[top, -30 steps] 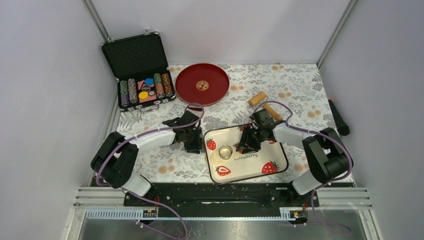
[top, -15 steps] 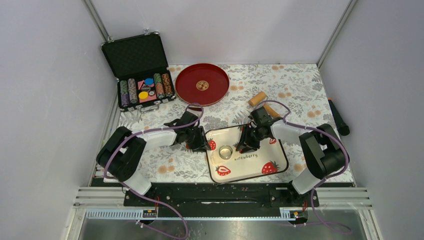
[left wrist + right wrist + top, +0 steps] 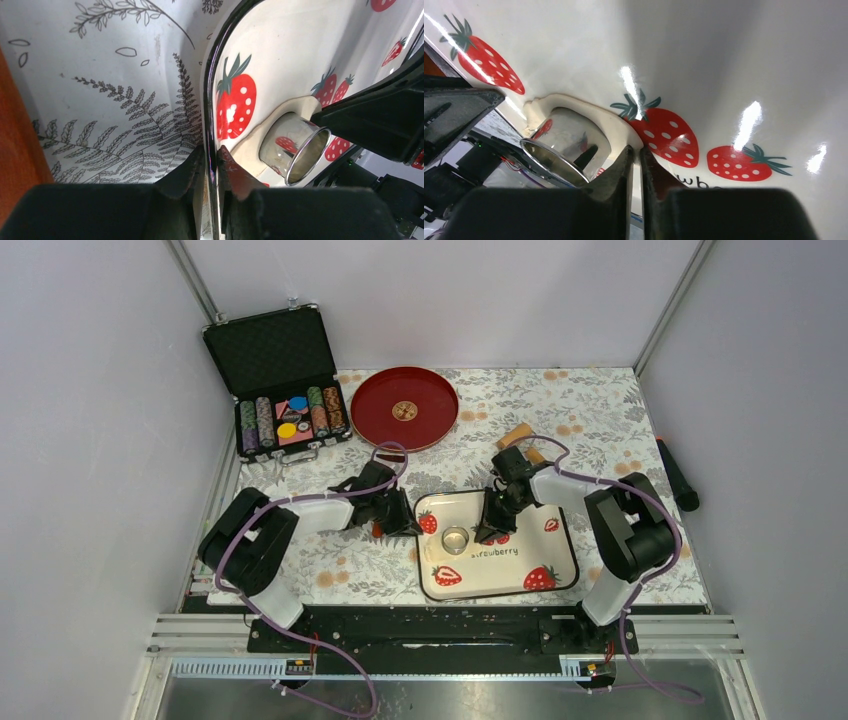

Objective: Roll out the dumpling wrappers from the dough

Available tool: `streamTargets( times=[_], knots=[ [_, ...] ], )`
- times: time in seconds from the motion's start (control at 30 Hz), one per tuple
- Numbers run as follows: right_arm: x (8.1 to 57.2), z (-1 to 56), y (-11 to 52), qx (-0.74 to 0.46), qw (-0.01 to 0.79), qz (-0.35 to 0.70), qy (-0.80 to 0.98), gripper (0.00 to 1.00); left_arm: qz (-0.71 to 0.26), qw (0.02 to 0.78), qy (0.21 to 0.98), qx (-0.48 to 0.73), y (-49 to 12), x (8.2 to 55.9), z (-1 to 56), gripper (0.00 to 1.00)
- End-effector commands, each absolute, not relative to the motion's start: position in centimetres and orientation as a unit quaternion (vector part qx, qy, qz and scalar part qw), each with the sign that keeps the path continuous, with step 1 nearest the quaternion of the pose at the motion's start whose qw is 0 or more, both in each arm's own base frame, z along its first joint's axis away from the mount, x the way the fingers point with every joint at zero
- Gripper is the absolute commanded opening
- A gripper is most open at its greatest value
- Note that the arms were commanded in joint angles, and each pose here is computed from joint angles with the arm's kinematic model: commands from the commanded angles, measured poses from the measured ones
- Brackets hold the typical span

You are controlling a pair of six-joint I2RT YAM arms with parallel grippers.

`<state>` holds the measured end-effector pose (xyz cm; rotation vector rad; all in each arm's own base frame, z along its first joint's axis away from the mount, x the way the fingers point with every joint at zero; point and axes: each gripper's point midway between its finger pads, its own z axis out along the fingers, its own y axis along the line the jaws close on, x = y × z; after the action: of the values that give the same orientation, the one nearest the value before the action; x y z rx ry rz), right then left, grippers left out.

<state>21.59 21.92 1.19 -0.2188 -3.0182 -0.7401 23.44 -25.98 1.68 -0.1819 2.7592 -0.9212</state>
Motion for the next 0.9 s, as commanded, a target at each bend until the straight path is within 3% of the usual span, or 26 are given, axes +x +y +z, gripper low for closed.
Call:
streamTargets(
  times=[0.0, 0.17, 0.87],
  knots=[
    [21.1, 1.1, 22.4, -0.052, 0.024, -0.225, -0.973, 0.10, -0.252, 0.095, 0.961, -0.059, -23.7, 21.6, -2.7, 0.12],
    [21.0, 2.4, 22.5, -0.045, 0.008, -0.241, -0.970, 0.03, -0.255, 0.098, 0.960, -0.062, -23.7, 21.6, -2.7, 0.07],
    [22.0, 4.2, 18.9, -0.027, -0.048, -0.161, -0.985, 0.04, -0.255, 0.097, 0.960, -0.063, -23.6, 21.4, -2.9, 0.00]
  ],
)
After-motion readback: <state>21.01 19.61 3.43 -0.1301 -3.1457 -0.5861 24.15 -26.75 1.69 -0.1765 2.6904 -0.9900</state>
